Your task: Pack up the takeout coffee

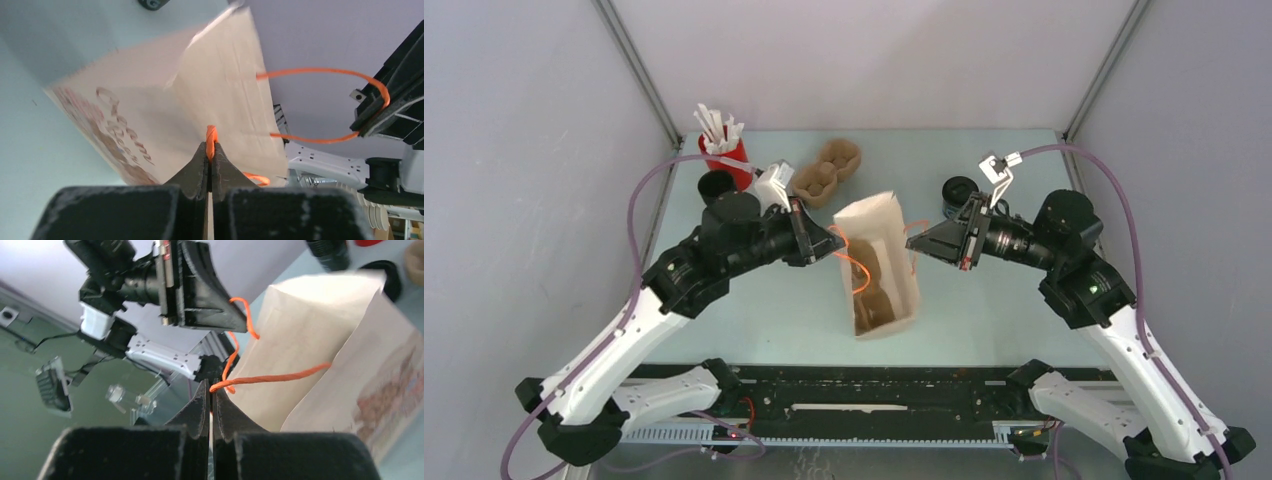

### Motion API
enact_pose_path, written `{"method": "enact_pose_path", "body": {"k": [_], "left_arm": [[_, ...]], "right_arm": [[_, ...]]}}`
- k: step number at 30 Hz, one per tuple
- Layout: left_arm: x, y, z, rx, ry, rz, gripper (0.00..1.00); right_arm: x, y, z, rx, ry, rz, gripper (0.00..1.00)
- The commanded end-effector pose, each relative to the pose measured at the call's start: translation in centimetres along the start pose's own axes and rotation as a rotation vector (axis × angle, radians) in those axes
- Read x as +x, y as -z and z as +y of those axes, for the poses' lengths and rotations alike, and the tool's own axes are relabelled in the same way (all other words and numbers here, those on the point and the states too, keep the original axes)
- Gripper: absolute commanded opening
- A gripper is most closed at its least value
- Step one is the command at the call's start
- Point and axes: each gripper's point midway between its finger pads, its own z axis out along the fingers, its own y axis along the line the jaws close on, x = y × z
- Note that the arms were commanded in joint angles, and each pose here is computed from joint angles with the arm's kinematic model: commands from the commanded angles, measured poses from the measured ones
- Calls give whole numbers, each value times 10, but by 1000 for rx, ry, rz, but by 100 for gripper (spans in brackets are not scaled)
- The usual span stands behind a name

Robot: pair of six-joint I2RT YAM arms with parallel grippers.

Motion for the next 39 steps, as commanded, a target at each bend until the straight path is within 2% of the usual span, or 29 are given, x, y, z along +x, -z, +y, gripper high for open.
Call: {"method": "enact_pose_path", "body": {"k": [1, 2, 4, 7, 10, 13, 15, 19, 21, 24, 27, 29, 32, 35, 37, 39], "left_arm": [[1, 24, 9, -5, -35, -69, 0], [13, 18, 37, -95, -32, -57, 0], [41, 12, 70, -174, -12, 4, 0], [45, 18, 57, -61, -10, -24, 0], [51, 25, 30, 110, -37, -66, 0], [71, 19, 30, 147, -52, -49, 0], [65, 19, 32, 93, -57, -46, 0], [3, 58, -19, 111, -109, -127, 0], [-18, 75, -27, 92, -84, -191, 0], [-21, 78, -18, 36, -27, -200, 0], [-19, 78, -24, 63, -10, -182, 0], [-17, 74, -13, 15, -15, -177, 0], [3, 49, 40, -163, 0, -118, 0], [15, 26, 76, -199, 66, -22, 0], [-2, 34, 64, -167, 39, -48, 0], [-30, 59, 24, -67, 6, -118, 0]], "right_arm": [[-7, 5, 44, -126, 101, -41, 0], [5, -2, 34, -130, 84, -12, 0], [26, -14, 18, -167, 49, 36, 0], [23, -18, 11, -144, 54, 42, 0], [9, -12, 28, -218, 153, 43, 0], [2, -14, 34, -258, 235, 42, 0], [-10, -18, 40, -247, 257, 49, 0], [-34, -13, 82, -232, 278, 6, 0], [-30, -10, 92, -250, 237, -9, 0], [-28, -8, 90, -231, 135, -61, 0], [-36, -4, 89, -203, 100, -109, 0], [-35, -8, 63, -91, 78, -140, 0], [-19, -22, -17, 149, -72, -173, 0], [-7, -42, -52, 153, -206, -144, 0], [-18, -47, -40, 115, -207, -125, 0], [-37, -41, -13, 84, -168, -131, 0]]}}
